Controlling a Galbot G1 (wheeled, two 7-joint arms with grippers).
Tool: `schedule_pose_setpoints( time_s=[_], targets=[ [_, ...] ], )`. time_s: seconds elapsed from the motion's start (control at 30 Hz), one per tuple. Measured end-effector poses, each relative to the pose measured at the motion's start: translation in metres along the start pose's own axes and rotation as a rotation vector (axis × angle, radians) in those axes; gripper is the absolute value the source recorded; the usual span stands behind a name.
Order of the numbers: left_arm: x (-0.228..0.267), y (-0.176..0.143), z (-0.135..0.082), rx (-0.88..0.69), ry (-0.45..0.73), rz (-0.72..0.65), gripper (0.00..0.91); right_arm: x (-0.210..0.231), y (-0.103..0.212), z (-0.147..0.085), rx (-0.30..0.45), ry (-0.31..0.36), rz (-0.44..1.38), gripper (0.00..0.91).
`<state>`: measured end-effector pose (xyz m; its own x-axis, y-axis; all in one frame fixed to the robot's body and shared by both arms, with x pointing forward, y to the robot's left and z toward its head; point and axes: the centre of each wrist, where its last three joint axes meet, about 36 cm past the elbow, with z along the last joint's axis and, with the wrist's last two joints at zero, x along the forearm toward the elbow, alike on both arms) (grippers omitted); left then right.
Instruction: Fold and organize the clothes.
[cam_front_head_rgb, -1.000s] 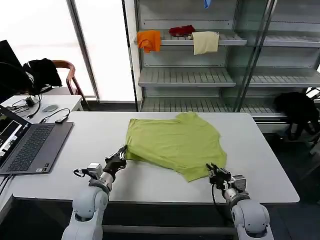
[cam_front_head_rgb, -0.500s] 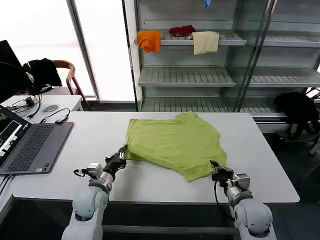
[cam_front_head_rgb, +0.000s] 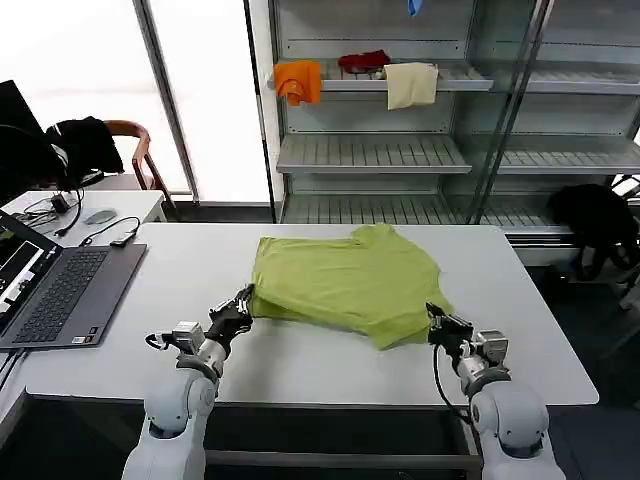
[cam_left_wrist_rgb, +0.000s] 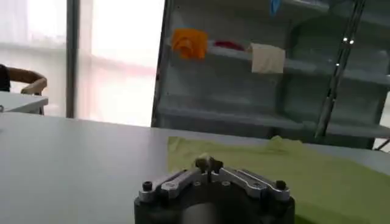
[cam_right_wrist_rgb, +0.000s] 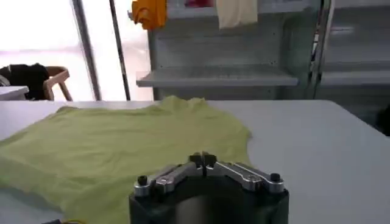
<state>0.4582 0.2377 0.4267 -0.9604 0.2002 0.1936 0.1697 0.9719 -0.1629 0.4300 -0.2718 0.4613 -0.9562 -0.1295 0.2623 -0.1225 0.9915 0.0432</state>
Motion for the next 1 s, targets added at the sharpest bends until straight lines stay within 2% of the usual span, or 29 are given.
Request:
schedule_pose_setpoints(
  time_s=[0.3,0.63,1.0],
  targets=[
    [-0.003,-0.002,-0.002,0.013,-0.003,0.006,0.000,-0.014,0.003,-0.017,-0.008,-0.038,0.008,0.000],
    [-0.009,-0.002,-0.004,0.019,-0.005,-0.001,0.010,-0.039,0.002,-0.047,0.001,-0.094,0.015,0.000],
    [-0.022,0.003,-0.006,0.016,0.003,-0.014,0.010,-0.073,-0.004,-0.060,-0.007,-0.089,0.028,0.000]
  ],
)
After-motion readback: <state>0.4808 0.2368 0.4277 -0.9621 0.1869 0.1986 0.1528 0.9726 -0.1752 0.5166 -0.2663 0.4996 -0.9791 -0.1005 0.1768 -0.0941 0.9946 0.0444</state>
